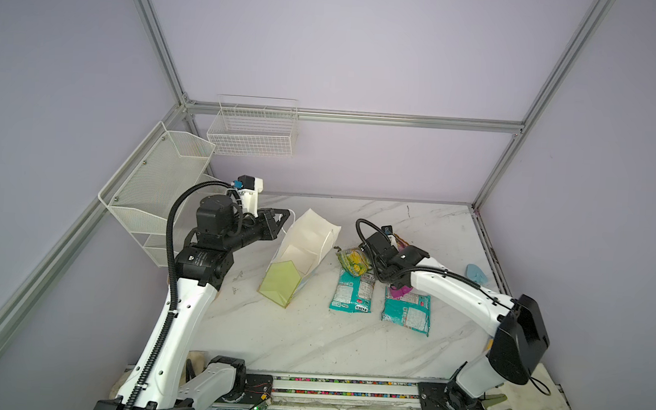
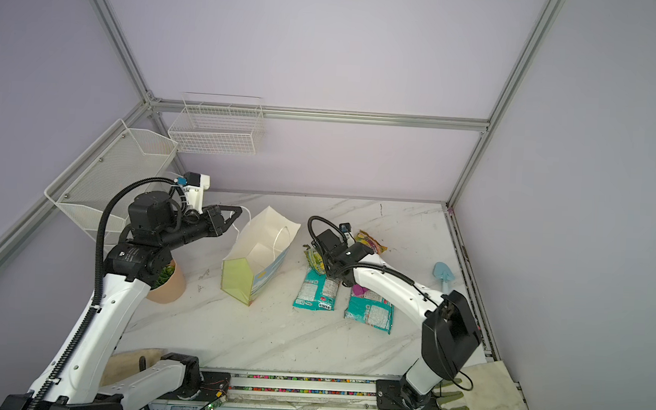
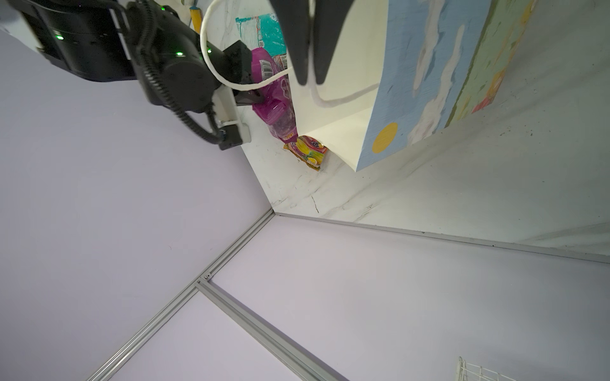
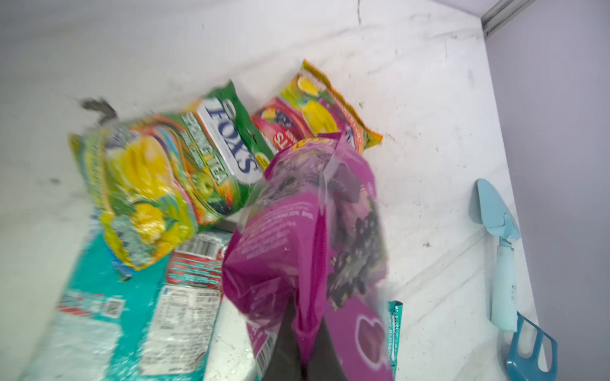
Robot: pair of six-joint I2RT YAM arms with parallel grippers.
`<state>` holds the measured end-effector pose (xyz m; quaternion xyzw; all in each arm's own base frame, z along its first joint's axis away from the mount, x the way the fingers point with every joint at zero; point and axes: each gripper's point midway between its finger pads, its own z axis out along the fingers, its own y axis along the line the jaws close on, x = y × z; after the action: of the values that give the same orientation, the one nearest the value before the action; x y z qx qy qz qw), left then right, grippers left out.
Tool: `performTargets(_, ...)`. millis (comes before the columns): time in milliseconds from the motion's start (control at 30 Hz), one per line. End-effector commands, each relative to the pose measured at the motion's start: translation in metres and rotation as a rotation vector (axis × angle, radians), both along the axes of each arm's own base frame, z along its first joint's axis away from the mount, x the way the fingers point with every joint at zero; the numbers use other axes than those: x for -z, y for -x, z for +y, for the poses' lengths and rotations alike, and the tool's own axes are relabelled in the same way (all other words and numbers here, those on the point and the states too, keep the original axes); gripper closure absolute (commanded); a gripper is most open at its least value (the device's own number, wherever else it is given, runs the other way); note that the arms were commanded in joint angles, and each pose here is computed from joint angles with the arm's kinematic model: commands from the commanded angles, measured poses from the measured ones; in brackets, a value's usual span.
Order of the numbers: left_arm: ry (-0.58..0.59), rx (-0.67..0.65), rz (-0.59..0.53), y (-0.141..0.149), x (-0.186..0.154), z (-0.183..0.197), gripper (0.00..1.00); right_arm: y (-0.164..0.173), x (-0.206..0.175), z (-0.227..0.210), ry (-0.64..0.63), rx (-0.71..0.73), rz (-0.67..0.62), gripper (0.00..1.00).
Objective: Place the snacks into the paper bag
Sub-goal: Pick up the snack from the middle-right of the table, then place the snack in the paper bag.
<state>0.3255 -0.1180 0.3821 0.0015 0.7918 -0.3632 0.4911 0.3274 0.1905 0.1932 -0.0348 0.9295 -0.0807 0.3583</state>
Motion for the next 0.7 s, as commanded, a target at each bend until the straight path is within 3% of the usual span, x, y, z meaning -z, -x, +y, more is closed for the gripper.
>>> performTargets(0,0.027,0.009,-0.032,0.002,-0.005,-0.001,0.98,0.001,-0.092,0.001,-0.177,-0.025,-0.185,1.0)
performTargets(400,0.058,0.01,-0.042,0.007,-0.009,-0.002,0.99,0.046,-0.295,0.027,-0.718,-0.312,-0.506,1.0)
performTargets(667,0.068,0.004,-0.036,0.009,-0.003,-0.001,1.0,0.049,-0.352,0.076,-0.928,-0.496,-0.519,1.0)
